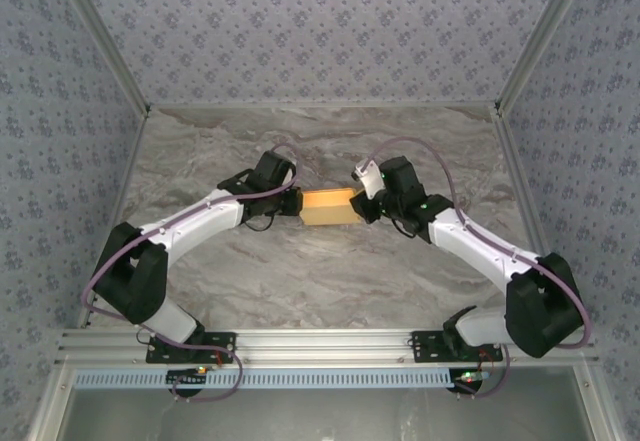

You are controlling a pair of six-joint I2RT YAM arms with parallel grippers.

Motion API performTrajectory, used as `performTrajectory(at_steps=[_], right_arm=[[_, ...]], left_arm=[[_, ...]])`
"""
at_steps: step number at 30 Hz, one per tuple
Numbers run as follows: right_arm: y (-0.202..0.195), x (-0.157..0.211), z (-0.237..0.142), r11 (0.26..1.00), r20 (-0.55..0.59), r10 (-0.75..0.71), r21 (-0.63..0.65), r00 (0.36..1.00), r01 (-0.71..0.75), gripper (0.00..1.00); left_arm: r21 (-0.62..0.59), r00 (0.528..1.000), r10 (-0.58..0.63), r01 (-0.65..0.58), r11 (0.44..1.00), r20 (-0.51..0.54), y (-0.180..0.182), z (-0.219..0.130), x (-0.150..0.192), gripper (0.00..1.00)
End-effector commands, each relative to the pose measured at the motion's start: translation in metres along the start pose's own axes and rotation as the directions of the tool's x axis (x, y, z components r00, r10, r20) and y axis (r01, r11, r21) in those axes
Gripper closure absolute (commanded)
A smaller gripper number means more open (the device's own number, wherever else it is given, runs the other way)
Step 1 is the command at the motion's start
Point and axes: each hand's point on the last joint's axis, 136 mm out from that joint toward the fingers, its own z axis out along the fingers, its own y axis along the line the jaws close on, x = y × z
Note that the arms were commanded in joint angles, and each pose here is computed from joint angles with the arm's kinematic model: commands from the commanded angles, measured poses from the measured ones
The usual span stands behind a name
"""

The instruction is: Fold the paper box

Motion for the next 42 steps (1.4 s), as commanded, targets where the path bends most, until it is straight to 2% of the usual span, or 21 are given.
performTrajectory(at_steps=[1, 8, 12, 16, 19, 28, 33, 42], right_arm=[[0.000, -0.002, 0.003, 0.998, -0.038, 0.045, 0.044, 0.998, -0.043, 0.84], [0.000, -0.001, 0.006, 0.987, -0.101, 0.129, 0.109, 0.986, -0.118, 0.86], [-0.004, -0.002, 0.007, 0.958, -0.181, 0.260, 0.169, 0.948, -0.231, 0.84], [-0.003, 0.003, 0.009, 0.945, -0.221, 0.304, 0.192, 0.927, -0.264, 0.84], [0.001, -0.013, 0.007, 0.944, -0.195, 0.312, 0.174, 0.930, -0.280, 0.85], [0.007, -0.011, 0.015, 0.941, -0.238, 0.322, 0.188, 0.917, -0.282, 0.83], [0.005, -0.009, 0.016, 0.942, -0.240, 0.312, 0.203, 0.919, -0.267, 0.76], [-0.001, -0.005, 0.016, 0.936, -0.239, 0.318, 0.235, 0.917, -0.263, 0.81]], left_arm=[[0.033, 1.000, -0.019, 0.019, 0.999, -0.007, -0.015, -0.006, -0.005, 0.85], [0.031, 1.000, -0.018, 0.018, 0.999, -0.011, -0.019, -0.006, -0.007, 0.84], [0.026, 1.000, -0.013, 0.013, 1.000, -0.016, -0.022, -0.004, -0.007, 0.84], [0.012, 1.000, -0.007, 0.007, 1.000, -0.015, -0.021, -0.004, -0.008, 0.84], [0.005, 1.000, -0.005, 0.005, 1.000, -0.015, -0.020, -0.005, -0.009, 0.83], [0.007, 1.000, -0.020, 0.021, 1.000, -0.015, -0.024, -0.013, -0.015, 0.81], [0.007, 1.000, -0.014, 0.014, 1.000, -0.014, -0.025, -0.015, -0.017, 0.81], [0.002, 1.000, -0.012, 0.013, 1.000, -0.020, -0.023, -0.012, -0.014, 0.81]])
